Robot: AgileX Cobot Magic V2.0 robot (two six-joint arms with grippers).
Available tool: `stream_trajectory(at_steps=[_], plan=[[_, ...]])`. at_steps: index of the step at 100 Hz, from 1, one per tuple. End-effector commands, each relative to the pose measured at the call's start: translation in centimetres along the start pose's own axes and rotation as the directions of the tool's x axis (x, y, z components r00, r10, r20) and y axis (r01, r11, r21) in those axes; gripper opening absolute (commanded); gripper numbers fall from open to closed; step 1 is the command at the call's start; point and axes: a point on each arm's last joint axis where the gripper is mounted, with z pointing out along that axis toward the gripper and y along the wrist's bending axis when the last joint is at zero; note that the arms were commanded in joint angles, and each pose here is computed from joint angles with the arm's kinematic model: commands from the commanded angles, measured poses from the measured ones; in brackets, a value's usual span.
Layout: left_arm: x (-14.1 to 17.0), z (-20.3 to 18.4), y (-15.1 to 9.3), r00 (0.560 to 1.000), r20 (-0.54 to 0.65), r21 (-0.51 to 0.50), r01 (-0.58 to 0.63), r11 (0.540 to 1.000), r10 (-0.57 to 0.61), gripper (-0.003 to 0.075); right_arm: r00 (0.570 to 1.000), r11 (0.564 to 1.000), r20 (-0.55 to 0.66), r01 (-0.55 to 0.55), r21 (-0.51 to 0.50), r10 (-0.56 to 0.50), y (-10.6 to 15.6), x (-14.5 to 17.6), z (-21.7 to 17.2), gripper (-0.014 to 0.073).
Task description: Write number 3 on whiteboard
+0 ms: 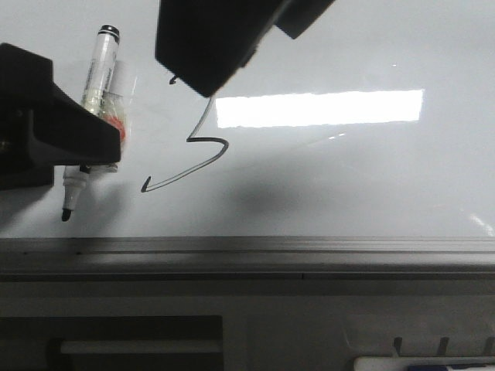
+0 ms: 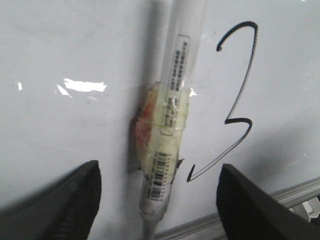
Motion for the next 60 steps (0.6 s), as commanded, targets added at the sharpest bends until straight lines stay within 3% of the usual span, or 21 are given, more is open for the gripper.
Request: stream_trajectory(at_steps=[1,9,13,16,21,26,27,28,34,47,60], plan=[[-1.5,-0.9,-0.2,0.995,0.093,0.016,0.031,0.999,-0.033,0.0478,0.995,1.0,0.099,-0.005,0.031,0.002,-0.5,-0.9,-2.0,0.0575],[-1.9,-2.0,-0.5,0.992,0.113,0.056,0.04,0.998,-0.046,0.0471,0.994,0.999,0.11,-0.017,0.032,0.013,-0.5,-0.9,-2.4,0.0528],[-2.3,-2.6,-0.6,0.99,0.133,0.078,0.045,0.996,-0.055,0.0453,0.992,0.999,0.125,-0.031,0.035,0.027,-0.6,-0.8,-2.7,0.0442],[-2.5,-3.1,-0.7,0.988,0.144,0.094,0.047,0.994,-0.061,0.0426,0.99,0.999,0.135,-0.032,0.042,0.026,-0.6,-0.6,-3.0,0.0358],[-2.9,-4.0,-0.8,0.983,0.172,0.122,0.043,0.992,-0.063,0.0343,0.987,0.998,0.162,-0.033,0.048,0.025,-0.6,-0.5,-3.7,0.0146],[-3.3,-5.0,-1.0,0.977,0.209,0.153,0.009,0.988,-0.042,0.0222,0.981,0.998,0.19,-0.036,0.052,0.025,-0.7,-0.4,-4.5,-0.0046],[-3.4,-5.3,-1.0,0.975,0.221,0.16,-0.005,0.987,-0.031,0.0163,0.979,0.998,0.2,-0.039,0.052,0.028,-0.7,-0.4,-4.8,-0.0072],[-3.4,-5.3,-1.0,0.975,0.22,0.16,-0.013,0.987,-0.023,0.0163,0.978,0.998,0.206,-0.041,0.053,0.03,-0.7,-0.3,-4.9,-0.0063],[-3.8,-6.5,-1.2,0.962,0.273,0.185,-0.08,0.98,0.027,-0.0021,0.966,0.997,0.257,-0.046,0.059,0.03,-0.7,-0.2,-6.2,-0.0052],[-4.4,-8.9,-1.4,0.92,0.374,0.22,-0.208,0.953,0.114,-0.0021,0.913,0.996,0.408,-0.058,0.074,0.023,-0.7,0.7,-8.8,-0.005],[-4.3,-10.7,-1.4,0.87,0.437,0.219,-0.347,0.912,0.226,-0.0021,0.813,0.994,0.582,-0.068,0.089,0.003,-0.2,2.9,-10.7,-0.005]])
